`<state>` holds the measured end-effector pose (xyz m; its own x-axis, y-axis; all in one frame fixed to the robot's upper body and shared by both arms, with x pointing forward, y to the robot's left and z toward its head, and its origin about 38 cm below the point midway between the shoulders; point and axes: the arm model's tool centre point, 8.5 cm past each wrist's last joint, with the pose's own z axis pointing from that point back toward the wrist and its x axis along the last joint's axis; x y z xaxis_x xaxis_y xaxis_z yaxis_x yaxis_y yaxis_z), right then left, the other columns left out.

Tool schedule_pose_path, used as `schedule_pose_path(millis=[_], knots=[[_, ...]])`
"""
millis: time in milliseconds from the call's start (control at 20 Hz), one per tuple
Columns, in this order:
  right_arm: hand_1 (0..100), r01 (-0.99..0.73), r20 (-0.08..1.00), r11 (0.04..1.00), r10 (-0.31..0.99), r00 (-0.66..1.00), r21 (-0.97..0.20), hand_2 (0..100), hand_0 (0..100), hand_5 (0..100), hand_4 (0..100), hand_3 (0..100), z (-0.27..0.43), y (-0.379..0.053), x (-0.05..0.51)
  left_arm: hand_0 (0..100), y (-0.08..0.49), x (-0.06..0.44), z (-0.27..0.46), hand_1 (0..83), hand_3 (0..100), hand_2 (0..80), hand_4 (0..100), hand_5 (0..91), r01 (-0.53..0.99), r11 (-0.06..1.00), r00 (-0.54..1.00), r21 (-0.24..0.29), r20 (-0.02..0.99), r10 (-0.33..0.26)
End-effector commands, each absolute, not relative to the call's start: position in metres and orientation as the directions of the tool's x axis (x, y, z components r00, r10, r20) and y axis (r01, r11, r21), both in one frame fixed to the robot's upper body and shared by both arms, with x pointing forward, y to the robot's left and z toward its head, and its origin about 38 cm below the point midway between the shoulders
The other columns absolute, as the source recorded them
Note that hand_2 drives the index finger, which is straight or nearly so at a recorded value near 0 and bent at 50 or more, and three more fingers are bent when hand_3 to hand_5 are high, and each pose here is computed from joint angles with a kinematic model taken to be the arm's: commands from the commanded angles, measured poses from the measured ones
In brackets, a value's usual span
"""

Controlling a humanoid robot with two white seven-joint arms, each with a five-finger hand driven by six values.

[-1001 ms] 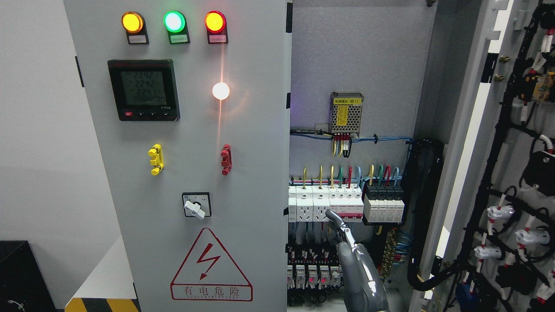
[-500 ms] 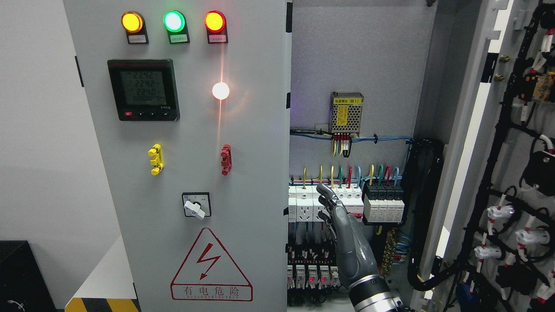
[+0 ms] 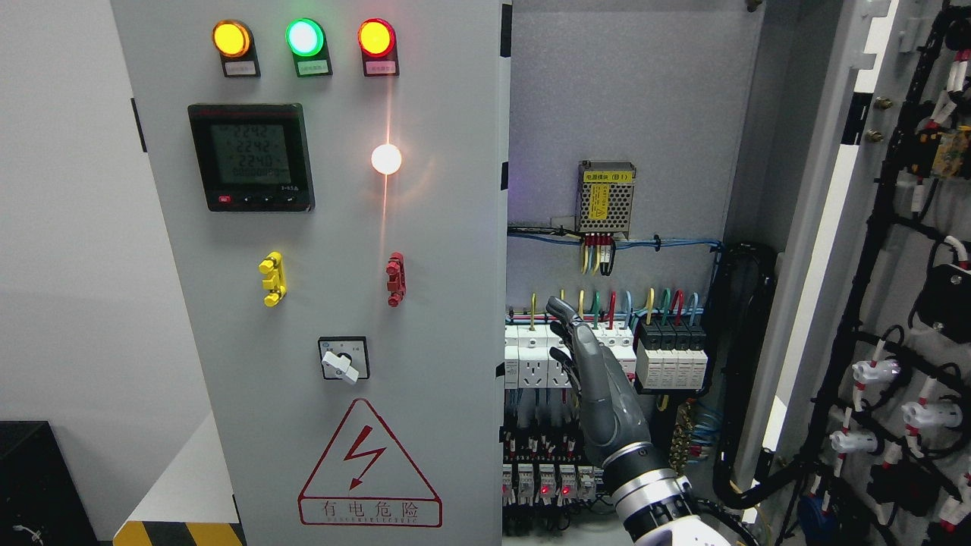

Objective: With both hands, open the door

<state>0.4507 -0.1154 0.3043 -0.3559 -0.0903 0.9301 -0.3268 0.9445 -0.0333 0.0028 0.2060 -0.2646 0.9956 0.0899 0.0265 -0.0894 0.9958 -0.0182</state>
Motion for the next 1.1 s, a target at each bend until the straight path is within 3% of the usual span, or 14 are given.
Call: schedule_pose_path(millis=[0, 1051], knots=[[0, -0.341, 0.944, 0.94, -0.109, -0.311, -0.004, 0, 0, 0, 0, 0, 0.304, -0.114, 0.474, 0, 0.207, -0.01, -0.264, 0.0, 0, 0.0, 0, 0.0, -0.09, 0.996, 0.996, -0.015, 0.006, 0.091], [0, -0.446, 0.958, 0.893, -0.182, -0.222, 0.067, 0, 0, 0, 0, 0, 0.312, -0.11, 0.495, 0, 0.207, -0.01, -0.264, 0.0, 0, 0.0, 0, 0.0, -0.09, 0.996, 0.996, -0.015, 0.006, 0.091]])
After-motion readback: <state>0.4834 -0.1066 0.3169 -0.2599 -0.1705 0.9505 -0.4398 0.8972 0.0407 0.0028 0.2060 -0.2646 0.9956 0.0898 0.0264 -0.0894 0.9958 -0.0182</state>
